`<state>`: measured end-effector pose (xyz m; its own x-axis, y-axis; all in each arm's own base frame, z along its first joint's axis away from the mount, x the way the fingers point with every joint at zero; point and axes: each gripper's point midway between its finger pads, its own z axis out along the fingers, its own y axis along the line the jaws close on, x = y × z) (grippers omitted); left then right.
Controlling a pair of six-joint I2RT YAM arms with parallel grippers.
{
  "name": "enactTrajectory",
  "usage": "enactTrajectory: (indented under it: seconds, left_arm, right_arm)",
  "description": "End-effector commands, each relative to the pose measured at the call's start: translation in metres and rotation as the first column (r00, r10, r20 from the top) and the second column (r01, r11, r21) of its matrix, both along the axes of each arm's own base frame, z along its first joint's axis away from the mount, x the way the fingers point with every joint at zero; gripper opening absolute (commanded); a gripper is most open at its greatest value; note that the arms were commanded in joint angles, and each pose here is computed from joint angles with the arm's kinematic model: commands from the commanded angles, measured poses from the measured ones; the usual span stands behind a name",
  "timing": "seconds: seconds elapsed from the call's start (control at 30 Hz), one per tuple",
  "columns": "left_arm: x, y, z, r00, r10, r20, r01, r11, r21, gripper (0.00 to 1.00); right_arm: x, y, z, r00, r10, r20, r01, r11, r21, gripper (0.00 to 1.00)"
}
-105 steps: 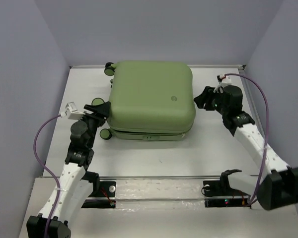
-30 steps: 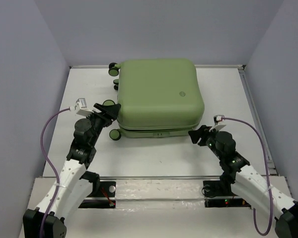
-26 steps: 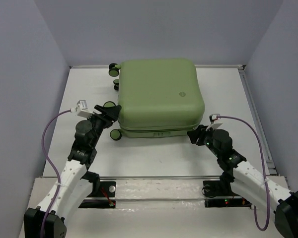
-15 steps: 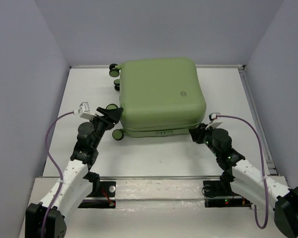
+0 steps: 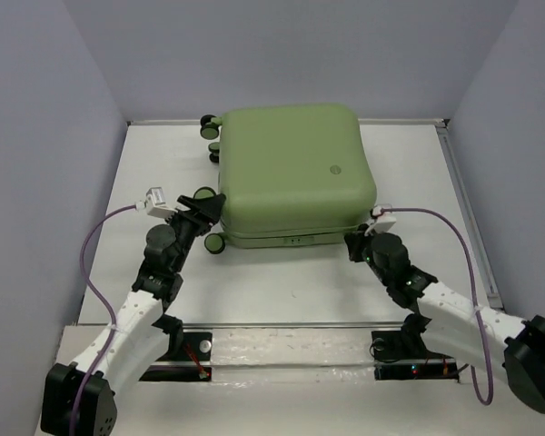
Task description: Pack the luggage
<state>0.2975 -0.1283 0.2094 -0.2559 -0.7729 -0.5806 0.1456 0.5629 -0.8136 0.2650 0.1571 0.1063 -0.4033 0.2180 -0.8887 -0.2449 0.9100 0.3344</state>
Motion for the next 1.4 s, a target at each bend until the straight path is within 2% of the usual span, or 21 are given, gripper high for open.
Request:
enactTrajectory:
  seconds: [0.0, 0.03, 0.1, 0.23, 0.33, 0.43, 0.57, 0.67, 0.73, 0.77, 0.8, 0.83, 0.87, 0.9, 0.97, 1.03, 1.1, 1.13, 1.2, 1.3, 1.37]
  left_arm:
    - [-0.016, -0.04, -0.016, 0.986, -0.164, 0.008, 0.162, 0.982, 0.101, 0.06]
    - [-0.016, -0.042, -0.018, 0.985, -0.17, 0.002, 0.169, 0.98, 0.102, 0.06]
    - [-0.017, -0.045, -0.014, 0.984, -0.178, 0.01, 0.177, 0.98, 0.092, 0.06]
    - [-0.022, -0.05, -0.003, 0.979, -0.199, 0.042, 0.195, 0.977, 0.085, 0.06]
    - [-0.026, -0.055, 0.0, 0.974, -0.221, 0.048, 0.217, 0.973, 0.084, 0.06]
    - [-0.028, -0.057, 0.001, 0.971, -0.232, 0.049, 0.227, 0.97, 0.086, 0.06]
    - [-0.029, -0.053, -0.003, 0.974, -0.22, 0.043, 0.214, 0.97, 0.115, 0.06]
    - [-0.03, -0.057, -0.005, 0.971, -0.236, 0.04, 0.231, 0.967, 0.105, 0.06]
    - [-0.03, -0.061, -0.009, 0.968, -0.251, 0.027, 0.247, 0.964, 0.1, 0.06]
    - [-0.032, -0.066, -0.008, 0.964, -0.265, 0.026, 0.262, 0.961, 0.09, 0.06]
    - [-0.031, -0.07, -0.006, 0.961, -0.274, 0.034, 0.27, 0.959, 0.085, 0.06]
    - [-0.032, -0.074, 0.001, 0.958, -0.284, 0.05, 0.279, 0.957, 0.085, 0.06]
    - [-0.029, -0.076, -0.002, 0.959, -0.28, 0.039, 0.275, 0.957, 0.095, 0.06]
    - [-0.027, -0.079, -0.002, 0.959, -0.282, 0.035, 0.277, 0.955, 0.104, 0.06]
    - [-0.026, -0.082, -0.002, 0.956, -0.291, 0.032, 0.286, 0.952, 0.105, 0.06]
    - [-0.028, -0.083, -0.003, 0.955, -0.296, 0.032, 0.291, 0.95, 0.116, 0.06]
    - [-0.029, -0.081, -0.006, 0.956, -0.293, 0.03, 0.288, 0.95, 0.12, 0.06]
    - [-0.029, -0.081, -0.01, 0.956, -0.293, 0.025, 0.288, 0.95, 0.118, 0.06]
    - [-0.03, -0.085, -0.009, 0.952, -0.303, 0.037, 0.299, 0.95, 0.091, 0.06]
    - [-0.031, -0.1, -0.012, 0.938, -0.347, 0.023, 0.345, 0.936, 0.069, 0.06]
    - [-0.033, -0.103, -0.006, 0.936, -0.351, 0.037, 0.348, 0.935, 0.066, 0.06]
  right_arm:
    - [-0.071, 0.14, 0.049, 0.893, 0.45, -0.007, -0.45, 0.892, 0.041, 0.07]
    - [-0.076, 0.15, 0.034, 0.899, 0.435, -0.053, -0.437, 0.899, -0.035, 0.07]
    - [-0.069, 0.157, 0.045, 0.908, 0.413, -0.062, -0.416, 0.908, -0.04, 0.07]
    - [-0.043, 0.144, 0.068, 0.942, 0.336, 0.004, -0.335, 0.94, -0.068, 0.07]
    - [-0.037, 0.158, 0.098, 0.922, 0.385, 0.049, -0.383, 0.923, -0.042, 0.07]
    - [-0.029, 0.171, 0.1, 0.918, 0.393, 0.042, -0.391, 0.919, -0.052, 0.07]
    - [-0.016, 0.138, 0.1, 0.95, 0.307, 0.056, -0.304, 0.951, -0.047, 0.07]
    - [-0.009, 0.093, 0.13, 0.969, 0.217, 0.12, -0.219, 0.976, -0.004, 0.07]
    - [-0.015, 0.086, 0.143, 0.965, 0.221, 0.144, -0.223, 0.975, -0.002, 0.07]
    - [-0.017, 0.097, 0.152, 0.955, 0.26, 0.142, -0.266, 0.963, 0.031, 0.07]
    - [-0.03, 0.127, 0.16, 0.914, 0.377, 0.15, -0.393, 0.915, 0.093, 0.07]
    - [-0.035, 0.153, 0.163, 0.898, 0.41, 0.156, -0.432, 0.891, 0.142, 0.07]
    - [-0.042, 0.202, 0.12, 0.866, 0.496, 0.066, -0.5, 0.858, 0.117, 0.07]
    - [-0.076, 0.262, 0.148, 0.792, 0.603, 0.094, -0.61, 0.784, 0.113, 0.07]
    - [-0.078, 0.31, 0.111, 0.803, 0.596, 0.019, -0.595, 0.803, -0.045, 0.07]
    - [-0.069, 0.294, 0.11, 0.836, 0.548, 0.028, -0.547, 0.836, -0.048, 0.07]
    - [-0.048, 0.245, 0.108, 0.884, 0.467, 0.021, -0.467, 0.884, 0.026, 0.07]
    - [-0.026, 0.19, 0.11, 0.921, 0.388, 0.033, -0.39, 0.917, 0.088, 0.07]
    - [-0.021, 0.162, 0.124, 0.934, 0.35, 0.069, -0.356, 0.921, 0.156, 0.07]
    - [-0.025, 0.172, 0.14, 0.91, 0.403, 0.098, -0.414, 0.895, 0.167, 0.07]
    - [-0.027, 0.19, 0.122, 0.886, 0.459, 0.061, -0.462, 0.87, 0.173, 0.07]
